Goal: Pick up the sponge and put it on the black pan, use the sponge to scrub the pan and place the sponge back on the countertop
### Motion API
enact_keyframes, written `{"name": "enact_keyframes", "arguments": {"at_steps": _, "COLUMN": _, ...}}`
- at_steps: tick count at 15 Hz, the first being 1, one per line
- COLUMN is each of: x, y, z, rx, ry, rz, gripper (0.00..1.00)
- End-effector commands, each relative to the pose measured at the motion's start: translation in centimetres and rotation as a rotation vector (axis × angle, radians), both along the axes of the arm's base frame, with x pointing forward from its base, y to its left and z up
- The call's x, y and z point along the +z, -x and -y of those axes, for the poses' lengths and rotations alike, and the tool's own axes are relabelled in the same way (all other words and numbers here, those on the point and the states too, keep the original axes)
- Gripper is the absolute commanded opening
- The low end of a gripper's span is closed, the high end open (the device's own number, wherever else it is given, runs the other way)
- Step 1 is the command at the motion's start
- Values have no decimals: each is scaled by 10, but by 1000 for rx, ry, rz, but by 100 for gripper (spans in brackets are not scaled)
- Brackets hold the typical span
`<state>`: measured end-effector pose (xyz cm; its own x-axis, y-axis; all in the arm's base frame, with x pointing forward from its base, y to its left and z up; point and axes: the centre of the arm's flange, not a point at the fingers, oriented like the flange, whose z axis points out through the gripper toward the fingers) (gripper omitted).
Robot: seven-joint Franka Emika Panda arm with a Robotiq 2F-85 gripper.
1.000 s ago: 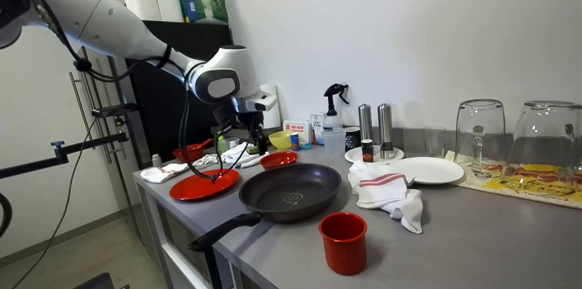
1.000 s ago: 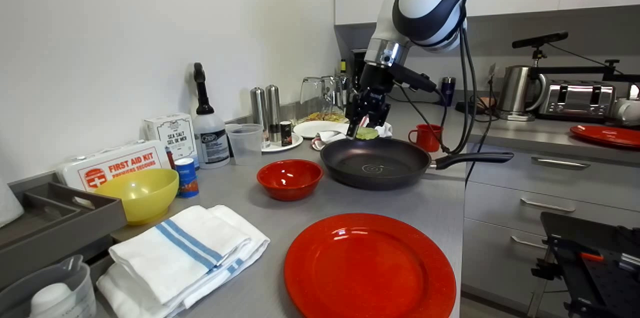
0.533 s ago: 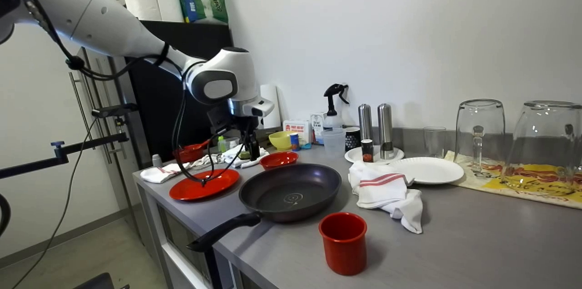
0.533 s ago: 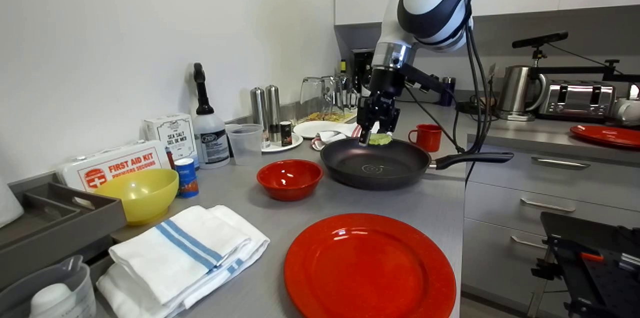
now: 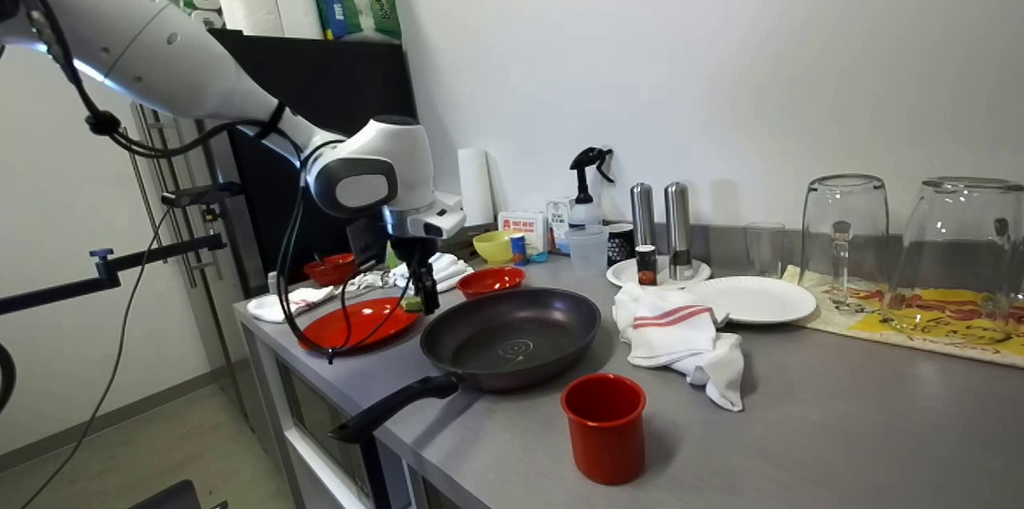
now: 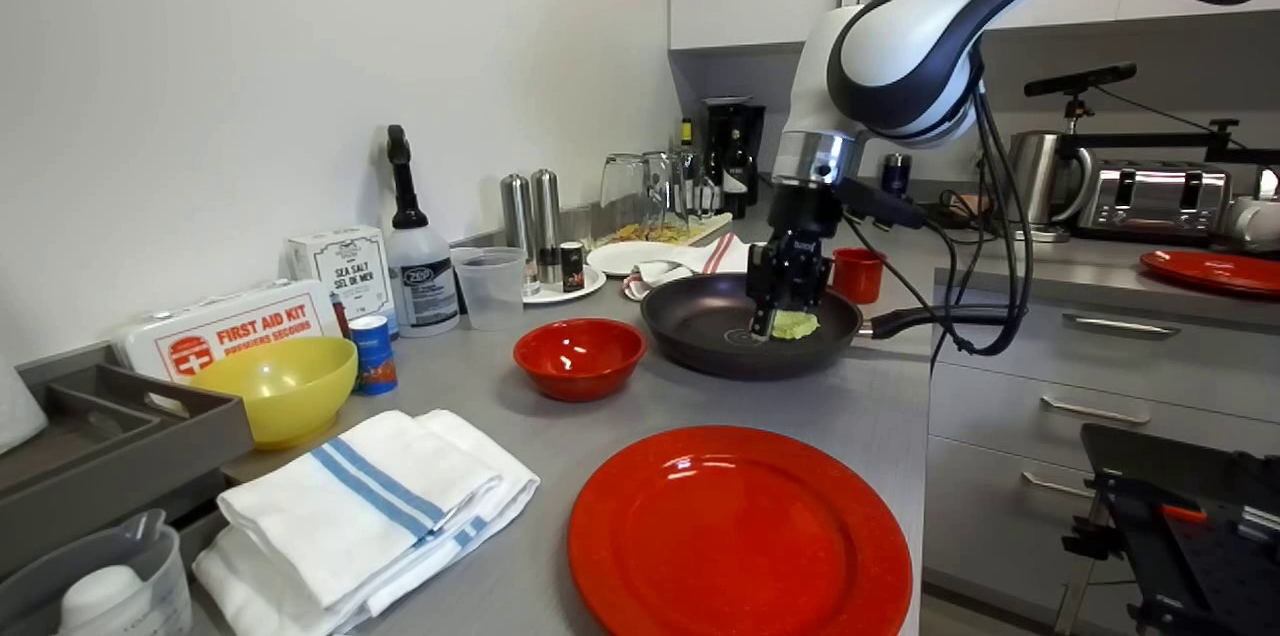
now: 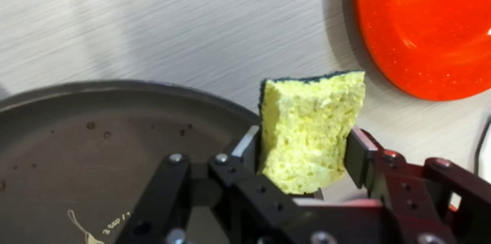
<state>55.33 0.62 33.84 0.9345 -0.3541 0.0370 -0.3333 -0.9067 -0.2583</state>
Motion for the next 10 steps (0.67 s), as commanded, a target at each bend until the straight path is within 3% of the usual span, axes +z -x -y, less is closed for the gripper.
{"name": "enact_keyframes", "arguments": {"at_steps": 1, "x": 0, "y": 24, "z": -11, "rx": 4, "ry": -18, "rz": 13, "gripper": 28}}
{"name": "enact_keyframes", "arguments": {"at_steps": 10, "x": -9, "y": 29, "z": -18, "rx": 115, "ry": 2, "rz": -3, "gripper": 28}}
